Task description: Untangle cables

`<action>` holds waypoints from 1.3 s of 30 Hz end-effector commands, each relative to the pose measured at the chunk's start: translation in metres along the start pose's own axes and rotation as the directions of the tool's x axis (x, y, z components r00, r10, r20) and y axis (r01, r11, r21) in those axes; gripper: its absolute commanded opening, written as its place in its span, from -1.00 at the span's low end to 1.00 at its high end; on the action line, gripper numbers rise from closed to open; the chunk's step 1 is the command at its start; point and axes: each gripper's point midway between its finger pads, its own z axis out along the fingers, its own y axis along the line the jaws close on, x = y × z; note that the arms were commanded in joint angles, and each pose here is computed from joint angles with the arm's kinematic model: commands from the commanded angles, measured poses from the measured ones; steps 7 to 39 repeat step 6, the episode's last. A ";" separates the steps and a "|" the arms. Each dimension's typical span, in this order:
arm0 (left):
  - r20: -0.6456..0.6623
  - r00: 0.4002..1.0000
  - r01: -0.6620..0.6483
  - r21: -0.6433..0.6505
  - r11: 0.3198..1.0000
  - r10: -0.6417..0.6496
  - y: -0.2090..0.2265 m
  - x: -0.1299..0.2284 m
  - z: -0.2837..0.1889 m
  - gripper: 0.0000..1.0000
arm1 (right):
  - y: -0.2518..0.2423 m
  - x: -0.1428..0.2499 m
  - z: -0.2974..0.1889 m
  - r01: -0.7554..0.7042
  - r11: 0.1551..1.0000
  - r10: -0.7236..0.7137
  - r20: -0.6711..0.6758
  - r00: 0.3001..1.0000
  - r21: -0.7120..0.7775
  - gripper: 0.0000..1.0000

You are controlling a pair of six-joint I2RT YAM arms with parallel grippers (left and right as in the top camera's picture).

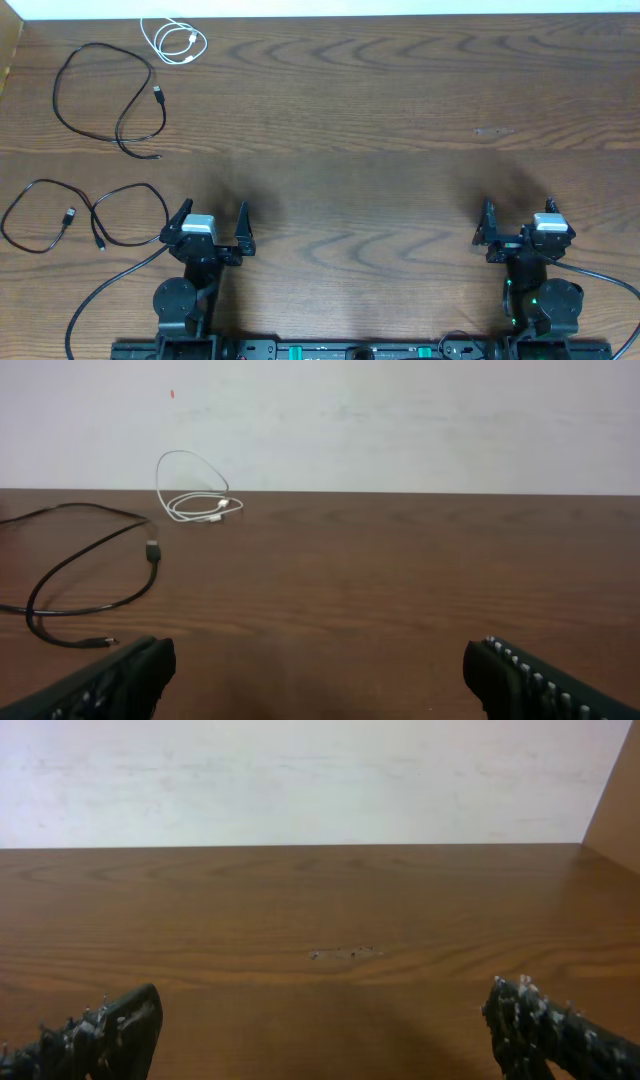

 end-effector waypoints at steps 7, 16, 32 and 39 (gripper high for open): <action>-0.048 0.999 0.003 0.008 1.000 -0.003 -0.001 0.015 0.000 0.96 | -0.002 0.000 0.000 -0.014 1.000 0.014 0.001 1.000 0.008 0.99; -0.048 0.999 0.003 0.008 1.000 -0.003 -0.001 0.015 0.000 0.96 | -0.002 0.000 0.000 -0.014 1.000 0.014 0.001 1.000 0.008 0.99; -0.048 0.999 0.003 0.008 1.000 -0.003 -0.001 0.015 0.000 0.96 | -0.002 0.000 0.000 -0.014 1.000 0.014 0.001 1.000 0.008 0.99; -0.048 0.999 0.003 0.008 1.000 -0.003 -0.001 0.015 0.000 0.96 | -0.002 0.000 0.000 -0.014 1.000 0.014 0.001 1.000 0.008 0.99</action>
